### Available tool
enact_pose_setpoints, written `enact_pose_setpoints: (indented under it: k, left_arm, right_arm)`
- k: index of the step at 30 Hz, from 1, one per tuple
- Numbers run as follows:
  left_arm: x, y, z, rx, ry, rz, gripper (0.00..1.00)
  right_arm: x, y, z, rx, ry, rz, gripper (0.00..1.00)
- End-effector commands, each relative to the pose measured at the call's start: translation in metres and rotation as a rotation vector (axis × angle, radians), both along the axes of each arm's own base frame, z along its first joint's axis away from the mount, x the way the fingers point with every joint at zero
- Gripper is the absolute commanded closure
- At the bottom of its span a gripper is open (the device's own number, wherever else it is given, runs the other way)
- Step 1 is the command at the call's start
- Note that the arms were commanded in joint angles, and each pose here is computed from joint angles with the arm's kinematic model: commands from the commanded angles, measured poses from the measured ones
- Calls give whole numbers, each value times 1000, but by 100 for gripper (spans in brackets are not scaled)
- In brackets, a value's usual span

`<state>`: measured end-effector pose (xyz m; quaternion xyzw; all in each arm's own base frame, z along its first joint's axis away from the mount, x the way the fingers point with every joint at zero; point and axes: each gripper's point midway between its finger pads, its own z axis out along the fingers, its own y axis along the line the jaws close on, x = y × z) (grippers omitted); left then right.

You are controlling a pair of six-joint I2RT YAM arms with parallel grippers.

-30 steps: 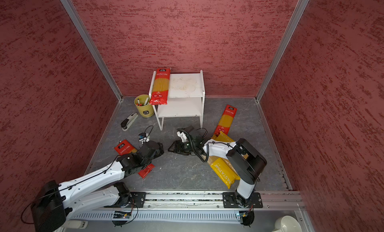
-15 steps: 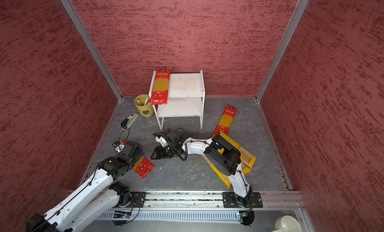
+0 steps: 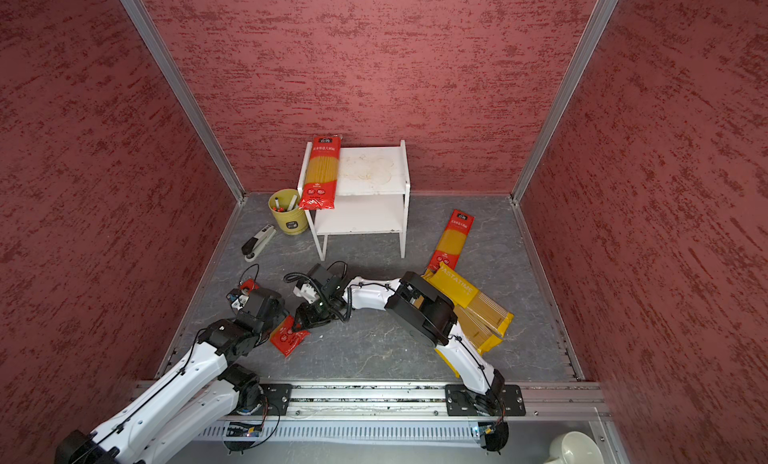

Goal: Arrange pasta packages on shelves
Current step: Move the pasta bag to the center of the table.

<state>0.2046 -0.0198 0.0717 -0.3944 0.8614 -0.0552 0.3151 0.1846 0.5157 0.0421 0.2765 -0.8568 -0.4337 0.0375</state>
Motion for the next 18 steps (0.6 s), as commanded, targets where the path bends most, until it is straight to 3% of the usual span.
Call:
enact_pose_setpoints:
  k: [1,3,8,12,18]
  left_arm:
    - [7,-6,3,-24,-21,-17,27]
    - [9,-11,3,-30,-26,-32,27]
    - [16,-23,11,-1,-54,-85,27]
    - [29,-47,20,13,-74,-165,27]
    - [51,-105,26,28,-109,-308,27]
  right_arm:
    - [-8,-1,0,-3,3,29,65]
    - [-3,-4,4,-3,-28,5,79]
    - [18,-28,17,15,-46,-108,94]
    - [38,-70,22,1,-19,-250,100]
    - [49,-161,8,-73,43,-479,100]
